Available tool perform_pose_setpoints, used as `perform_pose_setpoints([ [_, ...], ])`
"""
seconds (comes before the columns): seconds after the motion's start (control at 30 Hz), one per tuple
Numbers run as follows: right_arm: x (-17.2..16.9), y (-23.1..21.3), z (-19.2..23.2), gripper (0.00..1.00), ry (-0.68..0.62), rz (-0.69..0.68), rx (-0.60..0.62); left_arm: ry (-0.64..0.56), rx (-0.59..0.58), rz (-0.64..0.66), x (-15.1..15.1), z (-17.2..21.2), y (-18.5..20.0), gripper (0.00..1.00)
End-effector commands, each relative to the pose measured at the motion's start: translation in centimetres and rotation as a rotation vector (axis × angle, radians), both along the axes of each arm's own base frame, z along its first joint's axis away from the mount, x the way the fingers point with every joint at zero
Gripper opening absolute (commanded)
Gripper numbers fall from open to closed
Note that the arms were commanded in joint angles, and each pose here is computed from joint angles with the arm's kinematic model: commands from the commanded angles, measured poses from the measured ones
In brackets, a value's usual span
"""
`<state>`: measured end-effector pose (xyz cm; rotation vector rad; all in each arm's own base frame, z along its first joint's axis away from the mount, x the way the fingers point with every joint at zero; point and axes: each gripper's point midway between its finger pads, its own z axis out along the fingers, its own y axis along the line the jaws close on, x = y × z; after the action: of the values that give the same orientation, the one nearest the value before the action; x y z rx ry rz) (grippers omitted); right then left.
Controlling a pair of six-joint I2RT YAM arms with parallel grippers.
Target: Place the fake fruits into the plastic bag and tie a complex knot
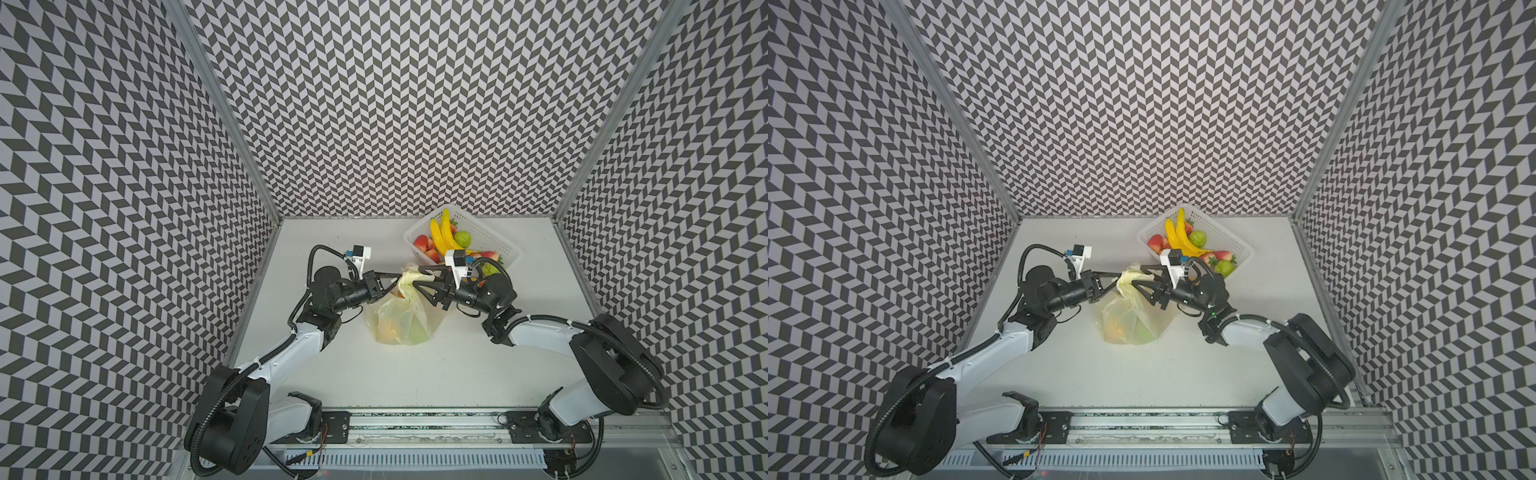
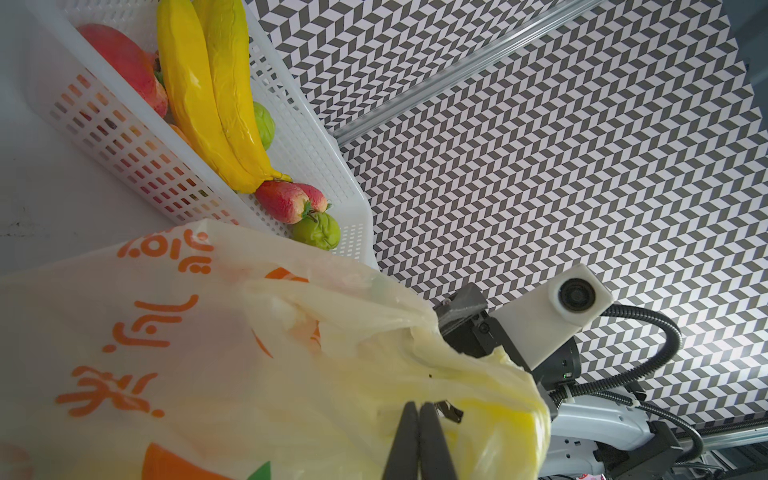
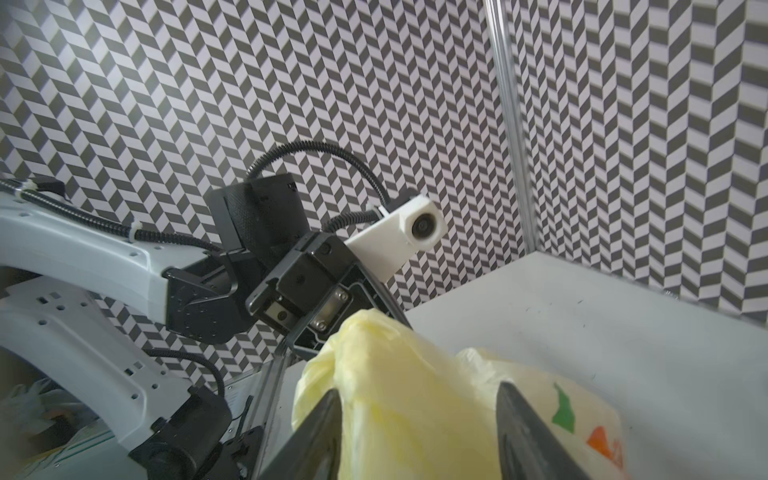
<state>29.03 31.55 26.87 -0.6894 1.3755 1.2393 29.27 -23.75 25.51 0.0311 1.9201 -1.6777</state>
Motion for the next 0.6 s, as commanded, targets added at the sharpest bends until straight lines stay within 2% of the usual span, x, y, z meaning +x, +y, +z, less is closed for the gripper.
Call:
perform_pose_setpoints([
  [0.0, -1.4, -1.5, 1.3, 0.72, -0.048, 0.027, -0.021, -0.054, -0.007, -0.018, -0.2, 1.7, -0.2, 0.0],
  [0.1, -1.9, -2.9, 2.0, 0.79, -0.033, 0.012, -0.046, -0.051, -0.007, -0.017, -0.1, 1.7, -0.2, 0.0],
  [0.2, -2.1, -4.0, 2.2, 0.8, 0.014, -0.019, -0.08, -0.052, -0.007, -0.012, -0.1, 1.7, -0.2, 0.0],
  [0.43, -3.2, -4.2, 0.2, 0.62, 0.078, 0.024, -0.142, -0.048, -0.006, -0.011, -0.1, 1.5, -0.2, 0.0],
  [0.57, -3.8, -3.4, -0.6, 0.6, 0.107, 0.109, -0.151, -0.053, -0.004, -0.014, -0.1, 1.6, -0.2, 0.0],
])
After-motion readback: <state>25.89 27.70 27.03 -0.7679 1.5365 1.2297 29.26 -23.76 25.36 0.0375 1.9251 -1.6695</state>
